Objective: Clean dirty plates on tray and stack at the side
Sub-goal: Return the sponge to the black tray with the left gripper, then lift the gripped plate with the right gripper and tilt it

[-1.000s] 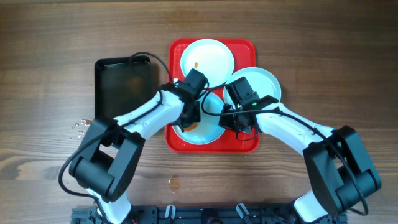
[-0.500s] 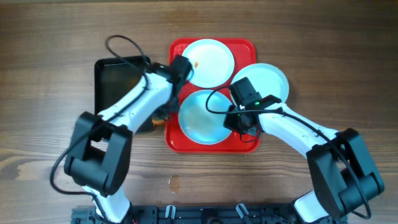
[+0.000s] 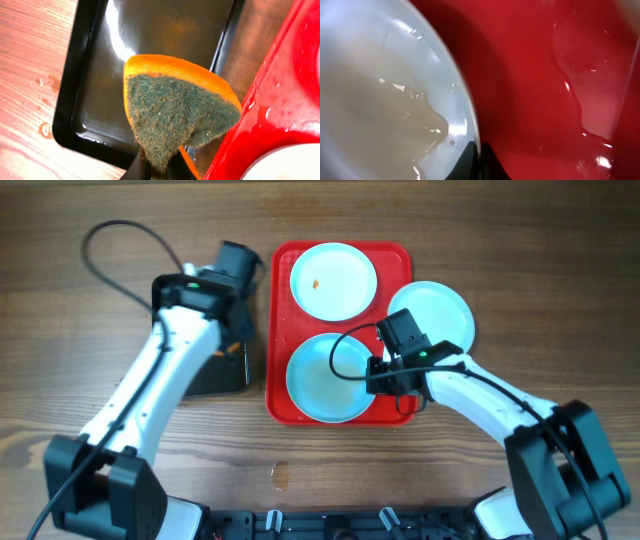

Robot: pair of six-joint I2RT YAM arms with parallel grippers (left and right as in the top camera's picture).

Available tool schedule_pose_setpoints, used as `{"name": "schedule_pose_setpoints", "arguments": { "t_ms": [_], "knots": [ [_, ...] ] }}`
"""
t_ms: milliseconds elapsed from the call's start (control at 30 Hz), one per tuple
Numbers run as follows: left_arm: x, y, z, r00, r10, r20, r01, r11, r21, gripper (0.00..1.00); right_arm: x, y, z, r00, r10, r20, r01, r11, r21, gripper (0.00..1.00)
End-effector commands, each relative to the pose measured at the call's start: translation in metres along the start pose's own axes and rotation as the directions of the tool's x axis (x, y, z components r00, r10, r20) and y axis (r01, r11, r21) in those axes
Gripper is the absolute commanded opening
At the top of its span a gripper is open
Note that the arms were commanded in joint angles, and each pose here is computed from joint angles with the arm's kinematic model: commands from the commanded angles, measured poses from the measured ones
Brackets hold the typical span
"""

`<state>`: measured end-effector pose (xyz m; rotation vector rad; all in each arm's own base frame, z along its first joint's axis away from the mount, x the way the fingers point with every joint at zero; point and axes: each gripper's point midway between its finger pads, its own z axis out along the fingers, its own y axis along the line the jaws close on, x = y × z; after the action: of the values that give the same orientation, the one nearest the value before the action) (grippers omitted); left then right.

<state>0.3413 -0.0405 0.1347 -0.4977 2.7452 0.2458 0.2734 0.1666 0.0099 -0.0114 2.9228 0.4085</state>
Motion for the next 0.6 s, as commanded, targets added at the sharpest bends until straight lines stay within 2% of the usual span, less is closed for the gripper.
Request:
{"name": "schedule_pose_setpoints", "arguments": {
  "t_ms": [0, 100, 200, 300, 333, 433, 567],
  "knots": [
    [-0.008, 0.006, 0.01, 0.999, 0.029, -0.035, -0.025, 0.994, 0.103, 0.04, -0.007, 0.018, -0.021, 0.988, -0.144, 0.063, 0.149, 0.985, -0.083, 0.04],
    [-0.005, 0.011, 0.027, 0.997, 0.049, -0.056, -0.039, 0.987, 0.158, 0.04, -0.009, 0.024, -0.026, 0.98, -0.18, 0.081, 0.188, 0.977, -0.105, 0.04],
    [0.001, 0.026, 0.049, 0.997, 0.018, -0.068, -0.008, 0.989, 0.145, 0.04, -0.009, 0.028, -0.026, 0.974, -0.208, 0.086, 0.218, 0.968, -0.128, 0.04],
    [0.013, 0.038, 0.072, 0.997, -0.004, -0.083, 0.016, 0.99, 0.138, 0.04, -0.016, 0.019, -0.025, 0.974, -0.196, 0.11, 0.204, 0.977, -0.064, 0.04],
    [0.019, 0.036, 0.079, 0.996, -0.001, -0.093, 0.018, 0.985, 0.172, 0.04, -0.024, 0.013, -0.028, 0.975, -0.174, 0.135, 0.179, 0.984, -0.022, 0.04],
    [0.027, 0.026, 0.084, 0.994, 0.056, -0.094, -0.032, 0.969, 0.244, 0.04, -0.035, 0.015, -0.035, 0.969, -0.177, 0.171, 0.181, 0.984, -0.004, 0.04],
    [0.031, 0.027, 0.086, 0.993, 0.059, -0.106, -0.032, 0.97, 0.242, 0.04, -0.048, 0.019, -0.051, 0.956, -0.182, 0.231, 0.186, 0.983, 0.007, 0.04]
  ]
}}
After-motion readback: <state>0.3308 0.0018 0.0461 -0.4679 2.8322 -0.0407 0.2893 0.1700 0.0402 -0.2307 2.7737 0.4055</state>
